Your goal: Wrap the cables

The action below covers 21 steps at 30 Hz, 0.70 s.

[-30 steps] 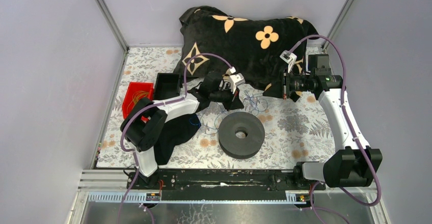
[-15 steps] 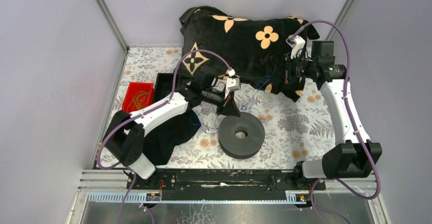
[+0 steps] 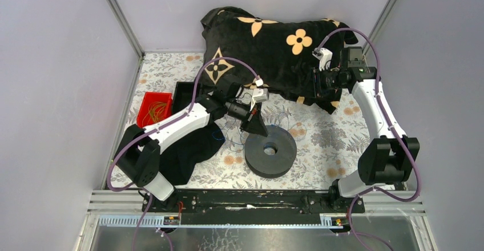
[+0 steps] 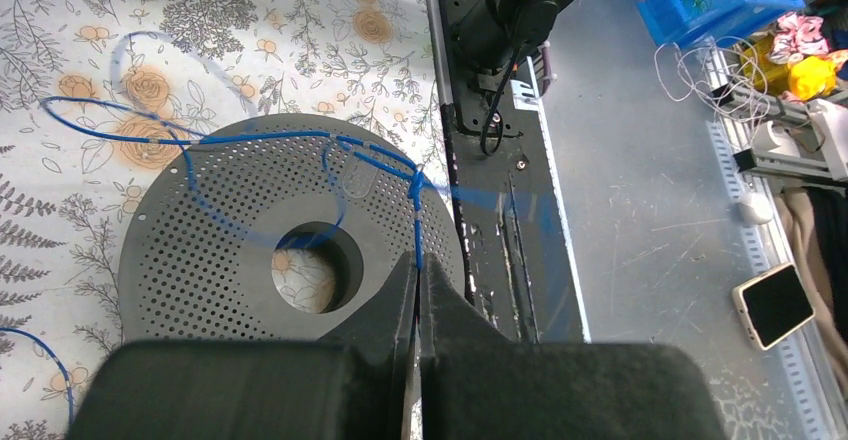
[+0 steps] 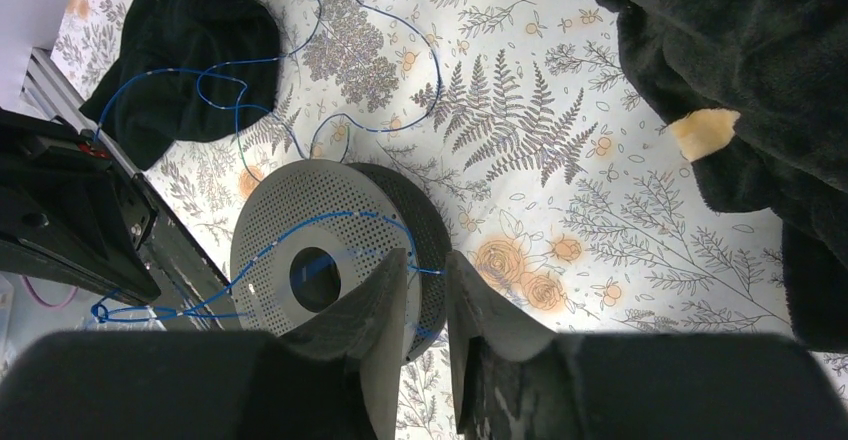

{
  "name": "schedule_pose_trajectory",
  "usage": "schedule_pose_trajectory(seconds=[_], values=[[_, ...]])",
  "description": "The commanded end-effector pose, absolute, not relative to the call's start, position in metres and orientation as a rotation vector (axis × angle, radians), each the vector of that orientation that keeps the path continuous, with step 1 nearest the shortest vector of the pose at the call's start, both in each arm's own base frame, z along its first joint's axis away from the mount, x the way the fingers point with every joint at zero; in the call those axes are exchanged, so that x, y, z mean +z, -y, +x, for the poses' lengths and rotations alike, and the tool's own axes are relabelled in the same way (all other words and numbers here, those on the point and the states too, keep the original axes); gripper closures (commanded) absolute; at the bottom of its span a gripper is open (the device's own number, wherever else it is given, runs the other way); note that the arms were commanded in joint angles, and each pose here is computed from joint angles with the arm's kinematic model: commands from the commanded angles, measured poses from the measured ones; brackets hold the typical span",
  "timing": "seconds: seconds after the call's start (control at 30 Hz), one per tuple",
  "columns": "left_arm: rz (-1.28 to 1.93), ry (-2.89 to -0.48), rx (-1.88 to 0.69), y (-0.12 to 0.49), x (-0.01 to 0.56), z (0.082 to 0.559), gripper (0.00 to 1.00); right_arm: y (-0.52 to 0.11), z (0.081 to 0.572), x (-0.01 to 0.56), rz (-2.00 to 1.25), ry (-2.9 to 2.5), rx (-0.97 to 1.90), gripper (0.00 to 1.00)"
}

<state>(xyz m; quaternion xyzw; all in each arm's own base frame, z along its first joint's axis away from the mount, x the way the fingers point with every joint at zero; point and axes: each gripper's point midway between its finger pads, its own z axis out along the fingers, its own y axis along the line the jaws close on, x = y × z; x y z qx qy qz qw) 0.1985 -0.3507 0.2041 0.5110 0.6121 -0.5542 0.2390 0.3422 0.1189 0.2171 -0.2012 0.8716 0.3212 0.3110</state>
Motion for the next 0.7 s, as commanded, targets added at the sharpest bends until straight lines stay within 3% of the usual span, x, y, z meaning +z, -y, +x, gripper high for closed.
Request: schedule_pose_trajectory(seconds=[0.0,0.17,0.33,0.47,0.67], values=[[1.341,-1.683,-1.561,0.36,0.221,0.204,1.0,-0.122,0.334,0.234,-0.598,-2.238,0.858,0.7],[1.252,-1.709,-1.588,0.365,0.23,0.215,1.0,-0.125,0.315,0.239,-0.679,-2.186,0.876,0.62],[1.185,-1.709,-1.621,0.363,0.238,0.226,1.0,-0.147,0.277,0.239,-0.797,-2.082,1.123,0.49],[1.104,-1.7,-1.646,0.362,0.248,0.239,1.0,-0.164,0.256,0.239,-0.836,-1.956,1.308,0.46],[0.985,-1.701,-1.694,0.359,0.255,0.255,1.0,-0.186,0.257,0.227,-0.812,-1.843,1.357,0.43]])
